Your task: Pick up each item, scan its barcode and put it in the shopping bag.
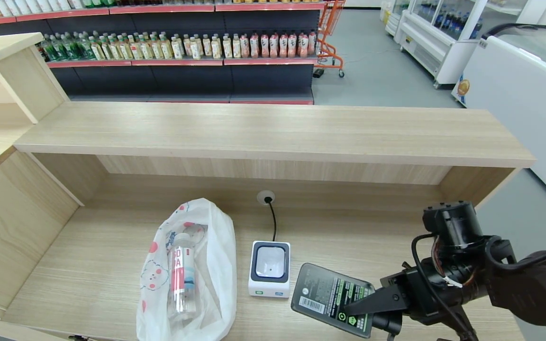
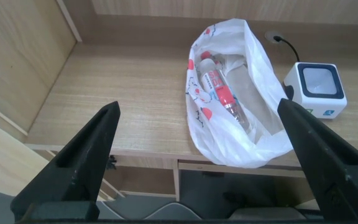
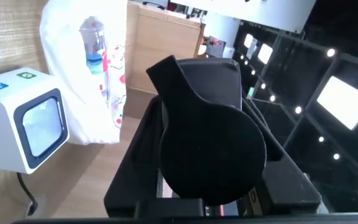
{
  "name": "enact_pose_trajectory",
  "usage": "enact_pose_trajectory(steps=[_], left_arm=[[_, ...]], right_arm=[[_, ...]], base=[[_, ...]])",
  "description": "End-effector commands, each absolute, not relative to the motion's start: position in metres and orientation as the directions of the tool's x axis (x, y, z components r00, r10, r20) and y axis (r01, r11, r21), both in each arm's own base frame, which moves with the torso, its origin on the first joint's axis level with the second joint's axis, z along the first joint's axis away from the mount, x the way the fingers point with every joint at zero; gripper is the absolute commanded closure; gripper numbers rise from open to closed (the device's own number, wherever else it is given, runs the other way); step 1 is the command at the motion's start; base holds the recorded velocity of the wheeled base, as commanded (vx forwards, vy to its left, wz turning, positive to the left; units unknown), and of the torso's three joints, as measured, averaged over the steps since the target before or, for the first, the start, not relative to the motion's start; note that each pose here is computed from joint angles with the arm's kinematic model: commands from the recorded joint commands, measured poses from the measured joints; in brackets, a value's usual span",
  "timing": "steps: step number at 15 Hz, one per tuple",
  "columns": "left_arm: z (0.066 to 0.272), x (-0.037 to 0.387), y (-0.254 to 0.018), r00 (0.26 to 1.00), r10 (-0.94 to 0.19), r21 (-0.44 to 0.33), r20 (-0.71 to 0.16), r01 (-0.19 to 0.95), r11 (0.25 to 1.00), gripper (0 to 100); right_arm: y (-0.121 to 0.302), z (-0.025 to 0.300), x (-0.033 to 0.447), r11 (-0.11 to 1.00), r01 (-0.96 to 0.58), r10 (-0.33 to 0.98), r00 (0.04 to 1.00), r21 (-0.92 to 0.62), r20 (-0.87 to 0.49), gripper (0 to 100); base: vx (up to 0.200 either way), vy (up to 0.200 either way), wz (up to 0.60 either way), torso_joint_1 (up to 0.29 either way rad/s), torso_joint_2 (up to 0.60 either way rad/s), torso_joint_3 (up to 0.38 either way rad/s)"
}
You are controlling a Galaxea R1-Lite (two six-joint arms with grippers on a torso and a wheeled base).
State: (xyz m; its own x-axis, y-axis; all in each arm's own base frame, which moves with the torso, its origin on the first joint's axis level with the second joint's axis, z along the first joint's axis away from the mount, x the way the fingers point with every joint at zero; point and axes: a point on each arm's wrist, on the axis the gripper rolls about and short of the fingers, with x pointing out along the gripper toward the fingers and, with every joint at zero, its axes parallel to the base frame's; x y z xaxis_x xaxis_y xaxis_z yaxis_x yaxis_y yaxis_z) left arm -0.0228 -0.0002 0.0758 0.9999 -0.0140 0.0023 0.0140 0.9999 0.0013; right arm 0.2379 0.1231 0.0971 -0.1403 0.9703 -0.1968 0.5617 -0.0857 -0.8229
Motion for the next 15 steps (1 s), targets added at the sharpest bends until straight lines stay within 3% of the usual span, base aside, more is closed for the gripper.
enact_pose_trajectory(steps=[1, 10, 15], left_arm=[[0.076, -0.023, 0.0, 1.0, -0.014, 0.002, 0.002, 0.014, 1.0, 0], [0.076, -0.023, 0.0, 1.0, -0.014, 0.002, 0.002, 0.014, 1.0, 0], [0.076, -0.023, 0.0, 1.0, -0.014, 0.0, 0.002, 0.014, 1.0, 0]], right_arm=[[0.123, 0.098, 0.238, -0.081, 0.567, 0.971, -0.142, -0.819, -0.195, 100], [0.125, 0.103, 0.24, -0.061, 0.6, 0.972, -0.146, -0.797, -0.184, 100], [0.139, 0.093, 0.248, -0.042, 0.568, 0.963, -0.197, -0.822, -0.186, 100]], base=[[0.0, 0.0, 0.0, 0.0, 0.0, 0.0], [0.0, 0.0, 0.0, 0.0, 0.0, 0.0], [0.0, 0.0, 0.0, 0.0, 0.0, 0.0]])
